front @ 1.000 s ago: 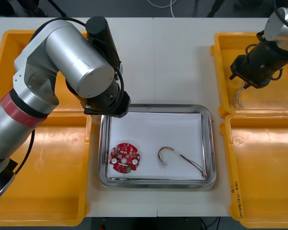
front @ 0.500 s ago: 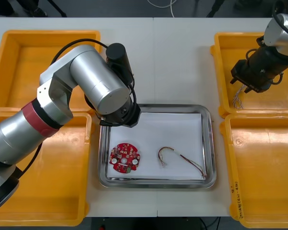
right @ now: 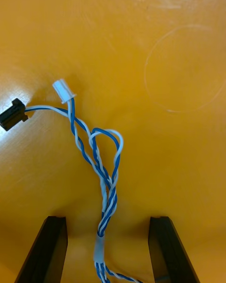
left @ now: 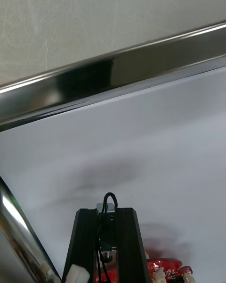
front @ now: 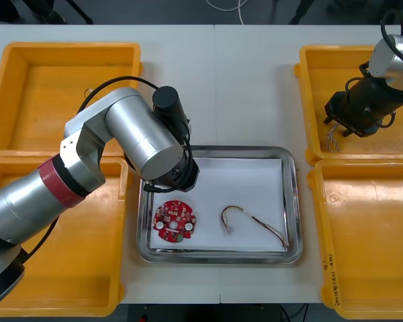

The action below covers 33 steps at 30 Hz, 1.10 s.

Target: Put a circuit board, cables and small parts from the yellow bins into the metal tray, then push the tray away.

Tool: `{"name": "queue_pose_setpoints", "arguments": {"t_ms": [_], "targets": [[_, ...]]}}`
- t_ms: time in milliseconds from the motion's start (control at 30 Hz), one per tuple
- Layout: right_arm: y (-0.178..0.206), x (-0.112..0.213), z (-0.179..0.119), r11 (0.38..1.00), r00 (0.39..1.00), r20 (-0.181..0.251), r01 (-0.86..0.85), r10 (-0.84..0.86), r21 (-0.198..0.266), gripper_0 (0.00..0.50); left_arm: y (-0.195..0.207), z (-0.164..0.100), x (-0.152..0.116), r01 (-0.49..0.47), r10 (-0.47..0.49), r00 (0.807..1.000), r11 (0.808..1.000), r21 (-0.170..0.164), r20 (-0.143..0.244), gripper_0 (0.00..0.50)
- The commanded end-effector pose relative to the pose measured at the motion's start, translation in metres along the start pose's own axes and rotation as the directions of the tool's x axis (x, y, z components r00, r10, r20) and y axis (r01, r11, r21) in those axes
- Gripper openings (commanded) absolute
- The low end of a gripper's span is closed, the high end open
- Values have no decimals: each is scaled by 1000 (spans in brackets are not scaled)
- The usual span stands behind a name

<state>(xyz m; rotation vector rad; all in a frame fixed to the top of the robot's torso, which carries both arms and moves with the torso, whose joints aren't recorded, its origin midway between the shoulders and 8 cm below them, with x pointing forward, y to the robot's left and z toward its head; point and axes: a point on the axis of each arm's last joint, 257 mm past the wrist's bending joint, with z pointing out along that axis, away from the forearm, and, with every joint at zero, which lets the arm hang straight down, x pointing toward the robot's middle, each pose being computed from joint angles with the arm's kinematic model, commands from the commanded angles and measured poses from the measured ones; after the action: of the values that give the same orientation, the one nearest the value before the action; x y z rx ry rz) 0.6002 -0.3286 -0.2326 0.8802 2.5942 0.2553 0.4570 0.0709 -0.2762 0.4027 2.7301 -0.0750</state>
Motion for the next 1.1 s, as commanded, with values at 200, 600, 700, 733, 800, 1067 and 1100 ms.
{"name": "queue_pose_setpoints", "arguments": {"t_ms": [200, 600, 700, 733, 800, 1067, 1100], "targets": [[0, 8, 9, 999, 999, -5, -33, 33, 1, 500, -11, 5, 3, 60, -60, 998, 998, 14, 9, 83], [6, 12, 10, 999, 999, -11, -35, 35, -12, 0, -10, 1, -3, 80, -80, 996, 997, 14, 30, 500], [9, 13, 5, 1000, 1000, -12, -26, 26, -11, 0, -13, -4, -6, 87, -88, 995, 996, 30, 40, 500], [9, 12, 4, 1000, 1000, -12, -25, 25, -11, 0, -12, -5, -7, 89, -90, 995, 996, 29, 40, 500], [8, 11, -6, 1000, 1000, -12, -11, 11, 2, 0, -11, -15, -10, 100, -101, 994, 994, 39, 42, 500], [7, 8, -47, 1000, 1000, -25, 16, -16, 27, 0, 6, -66, -22, 117, -117, 993, 993, 22, 23, 500], [5, 6, -53, 999, 1000, -23, 17, -16, 31, 0, 10, -73, -24, 119, -120, 993, 993, 15, 23, 500]]}}
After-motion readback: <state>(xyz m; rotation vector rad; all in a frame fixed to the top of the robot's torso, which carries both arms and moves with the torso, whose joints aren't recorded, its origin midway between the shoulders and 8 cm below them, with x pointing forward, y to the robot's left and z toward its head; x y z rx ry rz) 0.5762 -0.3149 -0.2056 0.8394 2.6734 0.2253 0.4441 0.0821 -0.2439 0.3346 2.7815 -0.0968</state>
